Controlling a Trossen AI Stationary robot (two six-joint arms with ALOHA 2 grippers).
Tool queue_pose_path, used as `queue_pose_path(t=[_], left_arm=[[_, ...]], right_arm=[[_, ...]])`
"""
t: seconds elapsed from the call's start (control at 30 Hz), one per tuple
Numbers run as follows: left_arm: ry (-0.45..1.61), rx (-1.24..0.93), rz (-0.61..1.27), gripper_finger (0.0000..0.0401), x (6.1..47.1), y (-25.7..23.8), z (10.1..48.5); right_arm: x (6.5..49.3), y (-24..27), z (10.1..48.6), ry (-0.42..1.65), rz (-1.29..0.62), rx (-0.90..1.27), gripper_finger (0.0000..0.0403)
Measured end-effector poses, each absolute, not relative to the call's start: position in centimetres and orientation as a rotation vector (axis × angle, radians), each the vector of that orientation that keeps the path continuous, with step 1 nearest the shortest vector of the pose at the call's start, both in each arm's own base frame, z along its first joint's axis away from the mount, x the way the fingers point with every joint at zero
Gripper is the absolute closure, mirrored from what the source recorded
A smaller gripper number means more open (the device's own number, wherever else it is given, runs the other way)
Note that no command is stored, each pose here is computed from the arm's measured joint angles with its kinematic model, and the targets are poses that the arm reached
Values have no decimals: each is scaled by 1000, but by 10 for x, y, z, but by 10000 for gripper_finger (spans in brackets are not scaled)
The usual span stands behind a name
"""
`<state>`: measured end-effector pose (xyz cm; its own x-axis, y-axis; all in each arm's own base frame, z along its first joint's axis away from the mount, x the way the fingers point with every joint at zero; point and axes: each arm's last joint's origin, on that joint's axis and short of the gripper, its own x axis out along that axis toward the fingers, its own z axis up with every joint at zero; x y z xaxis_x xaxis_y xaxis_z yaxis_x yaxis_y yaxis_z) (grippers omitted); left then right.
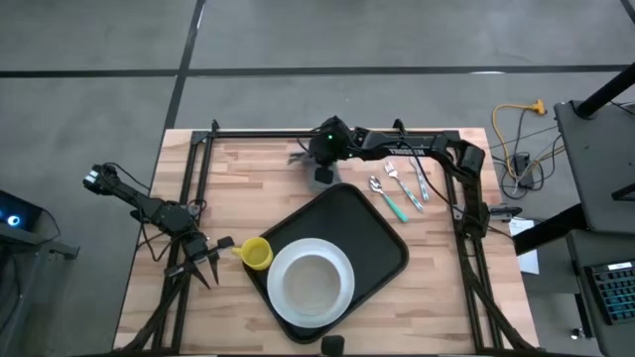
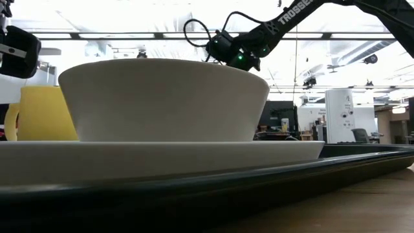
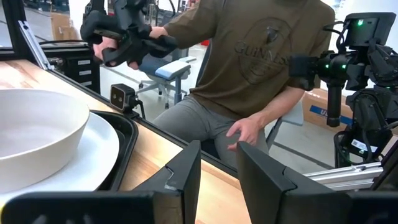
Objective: Set up tray
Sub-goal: Put the gray napkin on the black tray to the right of the white plate
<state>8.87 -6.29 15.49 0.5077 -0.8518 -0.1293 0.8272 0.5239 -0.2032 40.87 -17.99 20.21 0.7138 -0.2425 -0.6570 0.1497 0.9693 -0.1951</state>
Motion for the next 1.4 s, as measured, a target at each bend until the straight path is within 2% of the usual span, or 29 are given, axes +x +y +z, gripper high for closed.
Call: queue_pose_path(t=[0.27, 0.6, 0.93, 1.03, 1.4], left_arm=[[224, -121, -1019, 313, 89, -63, 155], [224, -121, -1018, 313, 89, -63, 155], [224, -121, -1018, 313, 89, -63, 155], [224, -121, -1018, 313, 89, -63, 155], [224, -121, -1017, 313, 89, -63, 155]], right_arm=[[407, -179, 221, 651, -167, -157, 395], [384, -199, 256, 542, -136, -176, 395], [369, -228, 273, 326, 46, -123, 395], [365, -225, 266, 333, 197, -67, 395], [341, -199, 202, 402, 537, 188, 394]])
